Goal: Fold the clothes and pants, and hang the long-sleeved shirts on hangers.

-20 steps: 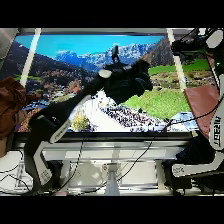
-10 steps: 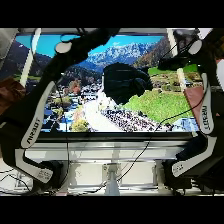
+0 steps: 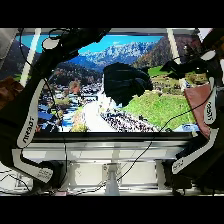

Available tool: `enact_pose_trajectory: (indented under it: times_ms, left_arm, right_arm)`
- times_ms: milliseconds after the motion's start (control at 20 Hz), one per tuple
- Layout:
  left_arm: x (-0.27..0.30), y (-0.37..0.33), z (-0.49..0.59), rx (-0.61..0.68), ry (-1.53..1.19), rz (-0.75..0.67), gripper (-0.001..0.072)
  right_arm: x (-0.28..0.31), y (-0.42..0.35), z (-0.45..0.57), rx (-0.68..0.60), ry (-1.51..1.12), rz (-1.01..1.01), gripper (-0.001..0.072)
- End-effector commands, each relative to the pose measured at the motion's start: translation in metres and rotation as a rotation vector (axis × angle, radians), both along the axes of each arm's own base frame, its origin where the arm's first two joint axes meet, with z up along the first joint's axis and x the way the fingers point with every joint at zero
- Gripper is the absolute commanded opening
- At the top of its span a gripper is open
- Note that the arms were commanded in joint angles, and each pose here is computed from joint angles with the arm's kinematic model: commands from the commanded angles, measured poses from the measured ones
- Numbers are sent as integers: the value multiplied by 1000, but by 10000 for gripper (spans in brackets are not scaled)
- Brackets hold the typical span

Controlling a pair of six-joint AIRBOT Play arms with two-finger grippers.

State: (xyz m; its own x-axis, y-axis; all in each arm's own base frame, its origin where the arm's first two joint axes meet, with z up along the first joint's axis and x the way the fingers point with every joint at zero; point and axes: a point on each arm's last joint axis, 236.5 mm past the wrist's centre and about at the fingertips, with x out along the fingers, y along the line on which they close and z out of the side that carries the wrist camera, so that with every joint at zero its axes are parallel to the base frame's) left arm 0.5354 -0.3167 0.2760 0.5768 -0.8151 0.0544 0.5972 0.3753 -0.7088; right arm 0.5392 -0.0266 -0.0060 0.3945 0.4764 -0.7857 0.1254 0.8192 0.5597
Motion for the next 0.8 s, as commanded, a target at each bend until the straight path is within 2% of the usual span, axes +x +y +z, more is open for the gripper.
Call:
enact_pose_trajectory:
  times_ms: [0, 150, 350, 400, 550, 600, 750]
  left_arm:
    - [-1, 0, 0, 0, -1, -5, 697]
    - [-1, 0, 0, 0, -1, -5, 698]
    - [-1, 0, 0, 0, -1, -5, 698]
    - [-1, 0, 0, 0, -1, -5, 697]
    - [-1, 0, 0, 0, -1, -5, 697]
    - [-1, 0, 0, 0, -1, -5, 697]
    - [-3, -1, 0, 1, -1, -16, 697]
  right_arm:
    - [-6, -15, 2, 82, 62, -102, 701]
    - [-17, 10, 1, 97, 103, -23, 701]
    - [-27, 72, 2, 68, 63, 214, 715]
    - [-28, 85, -3, 27, 62, 253, 716]
    - [-34, 99, -32, -232, 88, 370, 715]
    - [-28, 100, -35, -280, 70, 362, 714]
    - [-18, 108, -36, -273, 58, 304, 696]
